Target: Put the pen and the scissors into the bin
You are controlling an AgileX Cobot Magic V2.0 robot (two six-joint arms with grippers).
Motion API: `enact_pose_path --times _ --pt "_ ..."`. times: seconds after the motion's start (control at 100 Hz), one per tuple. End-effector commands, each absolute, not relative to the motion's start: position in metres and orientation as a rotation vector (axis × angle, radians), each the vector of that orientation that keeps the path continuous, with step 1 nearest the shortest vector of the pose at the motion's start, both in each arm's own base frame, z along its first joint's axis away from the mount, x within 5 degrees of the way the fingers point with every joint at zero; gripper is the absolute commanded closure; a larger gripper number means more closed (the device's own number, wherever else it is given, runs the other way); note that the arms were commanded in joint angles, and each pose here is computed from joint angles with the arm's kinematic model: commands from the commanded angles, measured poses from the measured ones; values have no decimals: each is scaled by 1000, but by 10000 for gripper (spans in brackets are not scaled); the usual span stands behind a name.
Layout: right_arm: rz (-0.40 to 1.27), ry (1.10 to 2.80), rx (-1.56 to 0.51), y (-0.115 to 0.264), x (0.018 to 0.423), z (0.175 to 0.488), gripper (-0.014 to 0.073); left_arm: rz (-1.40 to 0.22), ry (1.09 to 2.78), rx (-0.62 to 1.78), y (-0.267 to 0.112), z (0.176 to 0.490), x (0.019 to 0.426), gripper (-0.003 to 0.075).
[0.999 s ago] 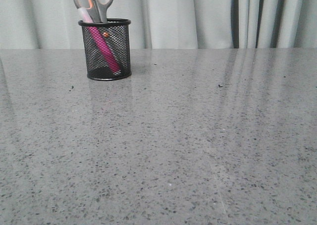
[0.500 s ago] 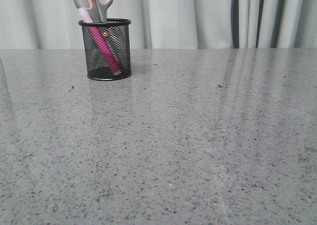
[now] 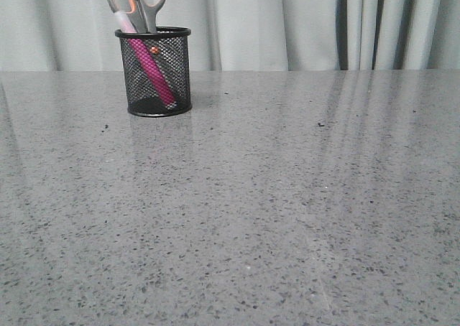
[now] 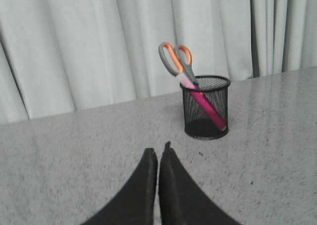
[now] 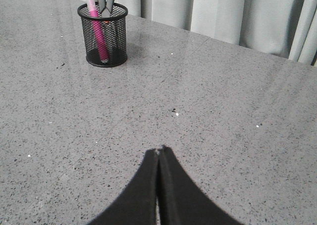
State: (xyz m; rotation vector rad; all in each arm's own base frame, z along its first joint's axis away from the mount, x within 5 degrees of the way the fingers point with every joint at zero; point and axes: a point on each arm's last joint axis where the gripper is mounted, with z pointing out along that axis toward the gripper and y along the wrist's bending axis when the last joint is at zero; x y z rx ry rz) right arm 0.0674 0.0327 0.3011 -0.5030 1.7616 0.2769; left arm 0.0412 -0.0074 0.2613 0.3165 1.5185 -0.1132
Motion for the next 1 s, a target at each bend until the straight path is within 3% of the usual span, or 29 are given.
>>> enact_pose_path --times 0.0,0.38,0.48,0.989 --pt "275 1668 -506 33 67 315 665 -132 1438 264 -11 255 45 739" --pt "275 1668 -506 33 67 315 665 -37 1701 97 -3 180 55 739" --pt "275 1668 -506 33 67 315 665 -41 1778 75 -2 174 54 739" --pt "275 1668 -506 33 67 315 665 -45 1767 75 -3 175 54 739"
